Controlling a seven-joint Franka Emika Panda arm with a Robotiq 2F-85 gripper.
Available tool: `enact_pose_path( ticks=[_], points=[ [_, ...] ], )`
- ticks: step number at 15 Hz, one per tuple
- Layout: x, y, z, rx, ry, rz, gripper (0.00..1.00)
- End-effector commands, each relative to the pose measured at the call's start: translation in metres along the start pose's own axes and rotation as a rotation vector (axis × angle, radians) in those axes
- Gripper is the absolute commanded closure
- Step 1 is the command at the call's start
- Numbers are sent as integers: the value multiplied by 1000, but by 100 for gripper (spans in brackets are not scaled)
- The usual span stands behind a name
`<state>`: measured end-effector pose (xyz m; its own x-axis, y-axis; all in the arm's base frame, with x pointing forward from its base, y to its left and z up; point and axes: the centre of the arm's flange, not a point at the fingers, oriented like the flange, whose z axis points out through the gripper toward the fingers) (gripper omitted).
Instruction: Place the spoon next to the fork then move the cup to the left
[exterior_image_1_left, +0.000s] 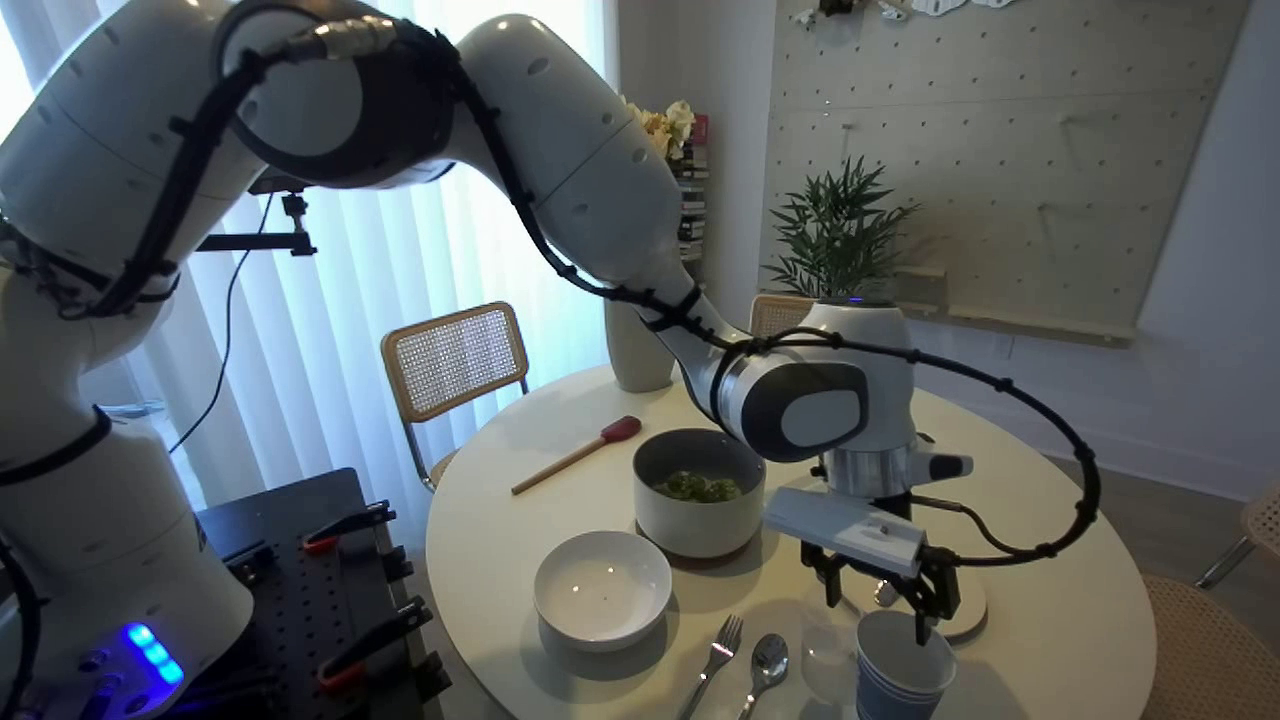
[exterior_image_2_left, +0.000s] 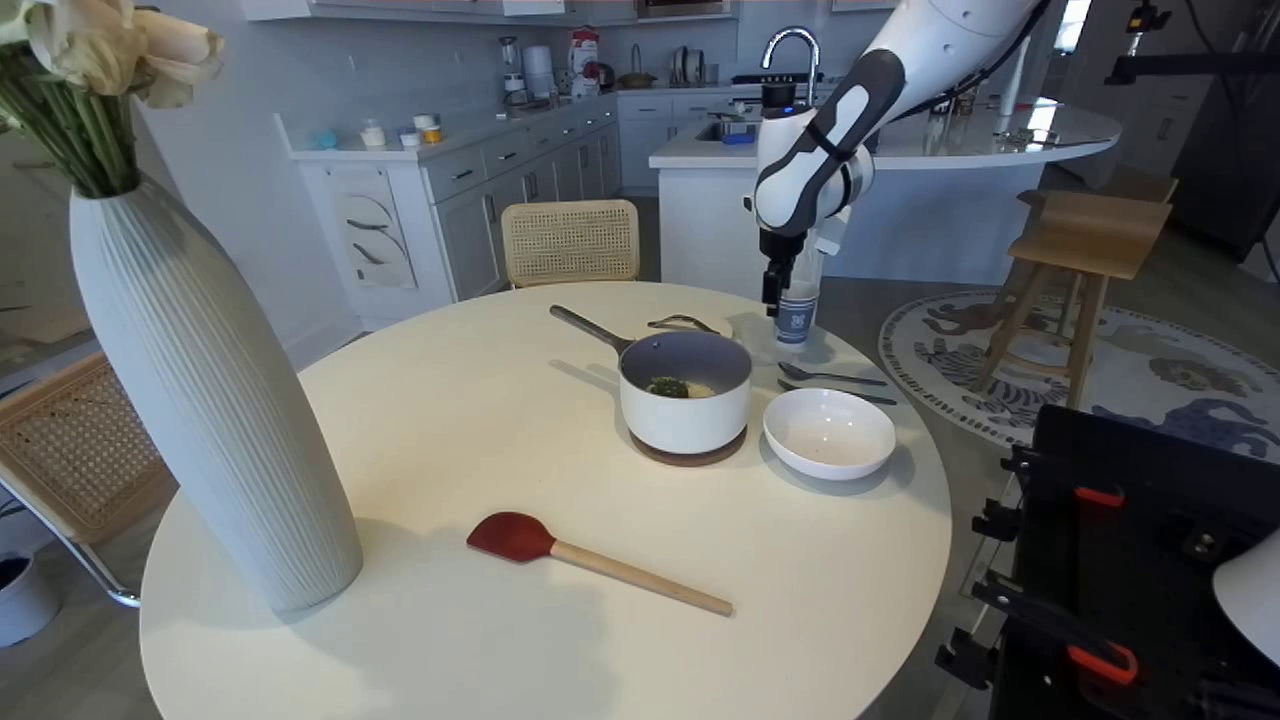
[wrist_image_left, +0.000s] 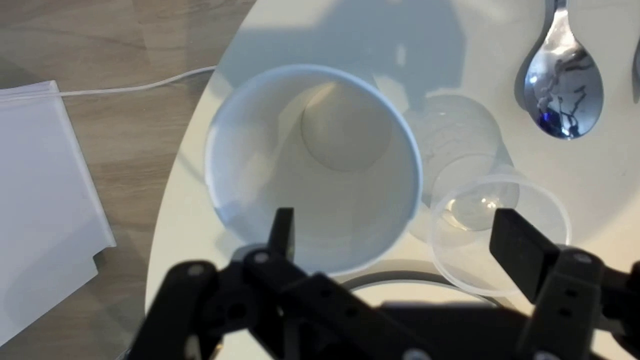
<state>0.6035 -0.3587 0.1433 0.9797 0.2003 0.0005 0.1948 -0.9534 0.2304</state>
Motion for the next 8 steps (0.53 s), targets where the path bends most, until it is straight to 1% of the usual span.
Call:
enact_pose_path(
  ticks=[1,5,8],
  points=[
    [7,7,-2,21,4,-4,0],
    [7,8,-4,27,-9,-3,0],
    [6,9,-5,48,-48,-1,0]
  ],
)
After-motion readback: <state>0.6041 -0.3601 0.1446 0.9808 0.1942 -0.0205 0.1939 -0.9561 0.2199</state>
